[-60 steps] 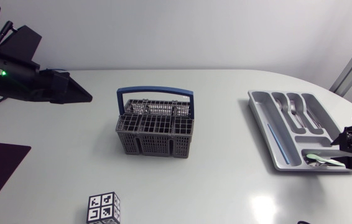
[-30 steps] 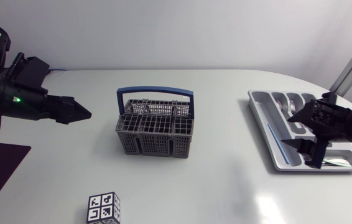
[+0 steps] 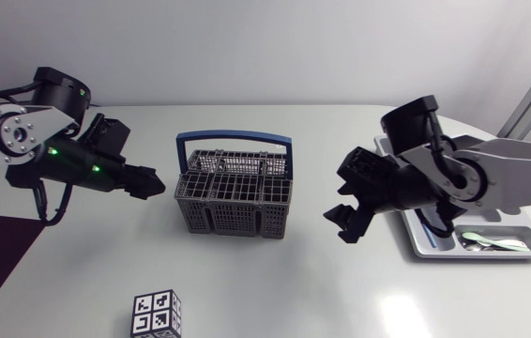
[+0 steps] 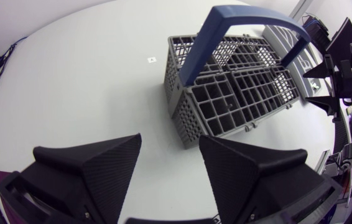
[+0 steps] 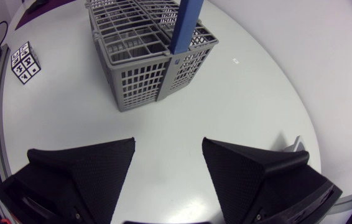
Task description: Transfer all utensils from the basket to the drawer tray.
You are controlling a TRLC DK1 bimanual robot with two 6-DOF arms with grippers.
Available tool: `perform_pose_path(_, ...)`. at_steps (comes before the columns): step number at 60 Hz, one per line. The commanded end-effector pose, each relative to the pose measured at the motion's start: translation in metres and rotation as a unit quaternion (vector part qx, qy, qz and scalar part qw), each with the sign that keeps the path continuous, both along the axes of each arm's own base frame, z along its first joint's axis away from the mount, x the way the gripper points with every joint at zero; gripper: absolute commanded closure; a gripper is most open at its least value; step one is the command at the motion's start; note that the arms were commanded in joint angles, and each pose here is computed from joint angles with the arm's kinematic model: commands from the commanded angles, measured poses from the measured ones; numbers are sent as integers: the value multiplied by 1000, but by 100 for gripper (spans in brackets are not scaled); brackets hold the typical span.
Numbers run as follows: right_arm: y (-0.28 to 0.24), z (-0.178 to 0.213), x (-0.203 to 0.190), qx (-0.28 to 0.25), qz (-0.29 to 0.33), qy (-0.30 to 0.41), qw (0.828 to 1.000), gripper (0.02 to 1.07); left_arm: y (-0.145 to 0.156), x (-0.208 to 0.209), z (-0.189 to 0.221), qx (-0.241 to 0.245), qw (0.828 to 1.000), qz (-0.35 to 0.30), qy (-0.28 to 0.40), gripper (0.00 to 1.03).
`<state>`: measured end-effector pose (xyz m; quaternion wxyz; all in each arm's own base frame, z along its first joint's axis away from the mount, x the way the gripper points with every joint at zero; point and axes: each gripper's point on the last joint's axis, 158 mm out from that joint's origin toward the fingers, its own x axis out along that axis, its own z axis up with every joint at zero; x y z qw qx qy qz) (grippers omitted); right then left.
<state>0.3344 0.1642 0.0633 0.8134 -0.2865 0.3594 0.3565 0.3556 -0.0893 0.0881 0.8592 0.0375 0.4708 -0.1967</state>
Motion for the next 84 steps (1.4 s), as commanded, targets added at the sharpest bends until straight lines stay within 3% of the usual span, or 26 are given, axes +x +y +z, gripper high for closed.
perform_pose_path(1, 12, -3, 13, 16, -22, 10, 1000, 28, -2, -1, -27, 15, 1000, -7, 23, 38)
perform_pose_path(17, 41, 0, 28, 31, -21, 16, 999, 28, -16, 9, -49, 36, 999, -21, 31, 38)
perform_pose_path(35, 52, 3, 41, 33, -33, 13, 999, 28, -35, 5, -44, 41, 998, -37, 21, 38)
perform_pose_path(60, 27, 1, 21, -6, -48, -7, 999, 28, 10, -2, 1, 49, 998, 12, -39, 37)
perform_pose_path(69, -1, 15, 12, -19, -65, -39, 997, 25, 20, -16, 22, 51, 997, 16, -63, 36)
perform_pose_path(76, -18, 36, 4, -16, -78, -71, 994, 10, 21, -30, 43, 46, 994, 17, -94, 34)
perform_pose_path(84, -36, 57, -7, -12, -89, -98, 991, 6, 25, -47, 72, 39, 989, 22, -141, 23)
